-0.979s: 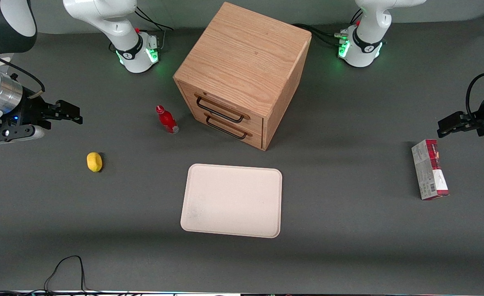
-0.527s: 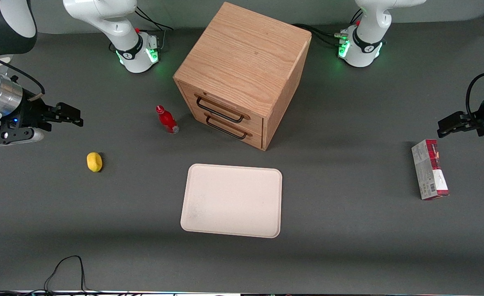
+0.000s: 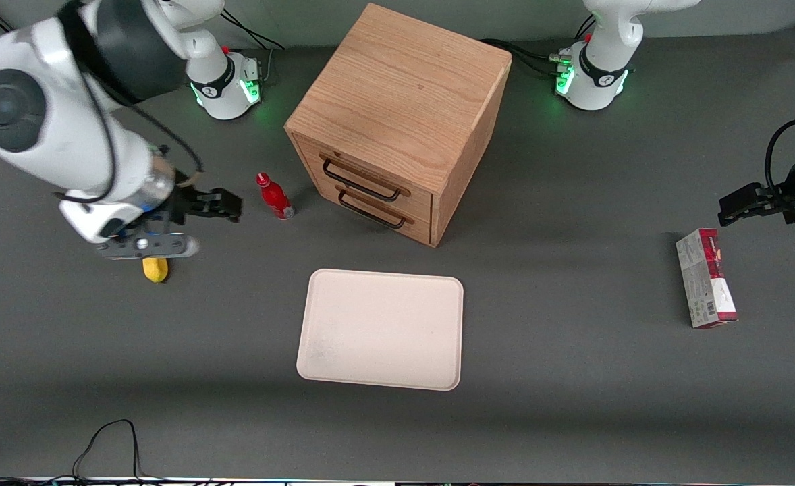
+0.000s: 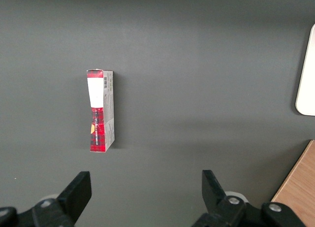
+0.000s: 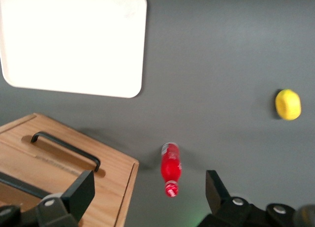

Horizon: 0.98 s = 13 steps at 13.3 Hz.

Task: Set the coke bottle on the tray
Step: 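Move the right gripper over the red bottle lying by the cabinet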

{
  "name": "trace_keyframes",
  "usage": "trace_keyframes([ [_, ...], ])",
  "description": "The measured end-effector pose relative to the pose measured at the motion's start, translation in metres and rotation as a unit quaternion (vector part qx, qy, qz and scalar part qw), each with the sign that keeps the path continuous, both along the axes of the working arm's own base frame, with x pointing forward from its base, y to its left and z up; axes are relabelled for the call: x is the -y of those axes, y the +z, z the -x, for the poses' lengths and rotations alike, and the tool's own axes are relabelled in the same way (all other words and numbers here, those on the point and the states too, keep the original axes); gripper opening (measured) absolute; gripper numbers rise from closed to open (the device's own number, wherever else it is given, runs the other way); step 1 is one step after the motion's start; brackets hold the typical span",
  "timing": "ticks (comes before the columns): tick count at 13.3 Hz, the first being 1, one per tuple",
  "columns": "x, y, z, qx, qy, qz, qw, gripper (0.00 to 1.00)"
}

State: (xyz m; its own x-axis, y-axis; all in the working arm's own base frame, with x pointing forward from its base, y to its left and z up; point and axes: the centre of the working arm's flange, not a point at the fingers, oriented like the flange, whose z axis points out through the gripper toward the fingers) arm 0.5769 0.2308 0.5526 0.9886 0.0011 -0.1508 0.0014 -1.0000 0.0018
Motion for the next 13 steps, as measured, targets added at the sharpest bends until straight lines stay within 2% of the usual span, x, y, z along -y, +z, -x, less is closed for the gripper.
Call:
trace_keyframes([
  [4,0.003,-0.014,0.017,-0.018,-0.001,0.009,0.9998,1.00],
  [10,0.016,-0.088,0.093,0.020,0.006,0.001,0.9998,1.00],
  [13,0.026,-0.131,0.119,0.033,0.005,-0.002,0.9995,1.00],
])
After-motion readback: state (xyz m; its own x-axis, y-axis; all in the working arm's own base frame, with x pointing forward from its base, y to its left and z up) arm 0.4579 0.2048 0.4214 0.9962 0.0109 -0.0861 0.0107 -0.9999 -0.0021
